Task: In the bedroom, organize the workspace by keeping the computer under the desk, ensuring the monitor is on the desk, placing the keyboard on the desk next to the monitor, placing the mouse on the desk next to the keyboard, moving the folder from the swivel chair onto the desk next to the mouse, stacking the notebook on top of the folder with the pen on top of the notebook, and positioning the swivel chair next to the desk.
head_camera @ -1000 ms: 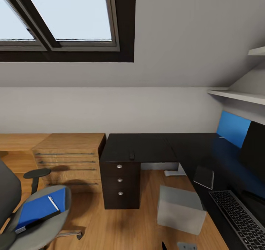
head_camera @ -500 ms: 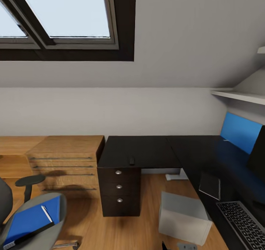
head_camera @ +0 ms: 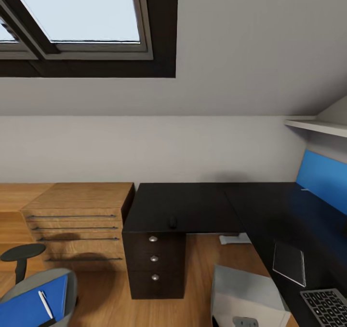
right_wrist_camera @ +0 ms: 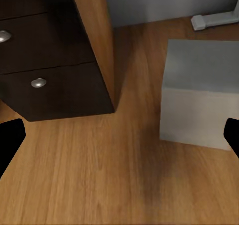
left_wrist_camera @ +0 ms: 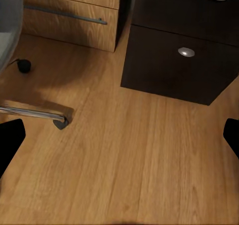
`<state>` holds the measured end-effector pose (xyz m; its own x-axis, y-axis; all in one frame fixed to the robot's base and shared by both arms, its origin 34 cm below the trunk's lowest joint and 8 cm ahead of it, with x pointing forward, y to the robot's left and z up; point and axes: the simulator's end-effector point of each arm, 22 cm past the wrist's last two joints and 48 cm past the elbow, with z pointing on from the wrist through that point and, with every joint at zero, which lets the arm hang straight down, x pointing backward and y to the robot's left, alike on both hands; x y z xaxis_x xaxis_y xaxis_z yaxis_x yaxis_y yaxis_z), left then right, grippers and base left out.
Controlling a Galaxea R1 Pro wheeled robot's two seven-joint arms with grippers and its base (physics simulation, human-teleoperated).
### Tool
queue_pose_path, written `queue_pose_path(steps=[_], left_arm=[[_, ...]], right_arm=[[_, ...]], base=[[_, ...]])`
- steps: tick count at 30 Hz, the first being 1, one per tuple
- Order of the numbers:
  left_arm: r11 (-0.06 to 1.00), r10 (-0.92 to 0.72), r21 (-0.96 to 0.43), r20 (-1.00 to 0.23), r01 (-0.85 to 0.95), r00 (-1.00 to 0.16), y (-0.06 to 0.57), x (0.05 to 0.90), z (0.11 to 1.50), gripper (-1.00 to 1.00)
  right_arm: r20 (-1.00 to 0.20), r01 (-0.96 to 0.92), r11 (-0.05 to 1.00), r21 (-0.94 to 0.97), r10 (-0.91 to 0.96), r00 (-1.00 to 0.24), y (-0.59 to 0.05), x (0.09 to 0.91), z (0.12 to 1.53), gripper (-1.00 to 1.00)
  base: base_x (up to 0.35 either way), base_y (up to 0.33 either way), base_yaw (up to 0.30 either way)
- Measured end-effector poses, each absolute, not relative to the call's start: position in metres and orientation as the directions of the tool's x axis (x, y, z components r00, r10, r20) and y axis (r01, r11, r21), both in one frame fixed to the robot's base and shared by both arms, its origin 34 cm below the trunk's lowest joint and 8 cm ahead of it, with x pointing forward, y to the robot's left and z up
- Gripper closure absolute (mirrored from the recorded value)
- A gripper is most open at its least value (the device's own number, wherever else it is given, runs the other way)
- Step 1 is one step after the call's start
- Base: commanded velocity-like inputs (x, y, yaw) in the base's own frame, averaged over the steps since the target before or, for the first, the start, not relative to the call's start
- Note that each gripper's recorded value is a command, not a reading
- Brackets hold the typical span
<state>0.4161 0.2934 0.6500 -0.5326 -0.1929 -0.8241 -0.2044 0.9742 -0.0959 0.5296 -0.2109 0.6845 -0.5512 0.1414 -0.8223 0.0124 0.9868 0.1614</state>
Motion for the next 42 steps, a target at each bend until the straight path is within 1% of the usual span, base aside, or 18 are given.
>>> queue_pose_path(steps=[6, 13, 17, 22, 27, 31, 34, 35, 37, 40, 42], left_arm=[[0.974, -0.193, -0.096, -0.823, -0.205, -0.534, 0.293, 0.416, 0.650, -1.00], [0.974, -0.193, -0.096, -0.823, -0.205, -0.534, 0.294, 0.416, 0.650, -1.00], [0.974, -0.193, -0.096, -0.824, -0.205, -0.533, 0.293, 0.416, 0.650, -1.00], [0.974, -0.193, -0.095, -0.824, -0.205, -0.533, 0.294, 0.416, 0.650, -1.00], [0.974, -0.194, -0.096, -0.824, -0.207, -0.532, 0.294, 0.416, 0.650, -1.00], [0.973, -0.195, -0.096, -0.825, -0.210, -0.531, 0.295, 0.416, 0.650, -1.00], [0.973, -0.197, -0.096, -0.824, -0.211, -0.531, 0.294, 0.416, 0.650, -1.00], [0.973, -0.197, -0.097, -0.825, -0.211, -0.530, 0.294, 0.416, 0.650, -1.00], [0.973, -0.198, -0.098, -0.824, -0.210, -0.530, 0.293, 0.416, 0.650, -1.00], [0.973, -0.198, -0.098, -0.825, -0.211, -0.529, 0.294, 0.416, 0.650, -1.00], [0.973, -0.198, -0.098, -0.825, -0.211, -0.529, 0.294, 0.416, 0.650, -1.00]], right_arm=[[-0.824, 0.011, 0.987, 0.161, 0.140, -0.549, -0.211, 0.530, 0.685, -1.00], [-0.840, -0.009, 0.986, 0.164, 0.134, -0.526, -0.203, 0.542, 0.694, -1.00], [-0.877, -0.003, 0.985, 0.170, 0.150, -0.457, -0.201, 0.587, 0.730, -1.00], [-0.892, -0.017, 0.988, 0.153, 0.131, -0.433, -0.208, 0.650, 0.789, -1.00], [-0.913, -0.011, 0.993, 0.114, 0.100, -0.395, -0.222, 0.691, 0.861, -1.00], [-0.923, 0.019, 0.999, 0.039, 0.043, -0.382, -0.268, 0.709, 0.933, -1.00], [-0.920, 0.081, 0.996, 0.029, 0.058, -0.388, -0.306, 0.710, 0.974, -1.00], [-0.906, 0.149, 0.988, 0.033, 0.093, -0.413, -0.341, 0.704, 0.983, -1.00], [-0.884, 0.288, 0.955, 0.073, 0.196, -0.424, -0.413, 0.688, 0.984, -1.00], [-0.857, 0.350, 0.930, 0.115, 0.271, -0.438, -0.457, 0.673, 0.970, -1.00], [-0.854, 0.356, 0.927, 0.116, 0.276, -0.441, -0.468, 0.670, 0.968, -1.00]], base=[[0.224, 0.000, 0.000], [0.028, 0.000, 0.000], [0.001, 0.000, 0.000], [0.000, 0.000, 0.000], [0.000, 0.000, 0.000], [0.000, 0.000, 0.000], [0.000, 0.000, 0.000], [0.000, 0.000, 0.000], [0.000, 0.000, 0.000], [0.064, -0.002, 0.000], [0.155, -0.042, 0.000]])
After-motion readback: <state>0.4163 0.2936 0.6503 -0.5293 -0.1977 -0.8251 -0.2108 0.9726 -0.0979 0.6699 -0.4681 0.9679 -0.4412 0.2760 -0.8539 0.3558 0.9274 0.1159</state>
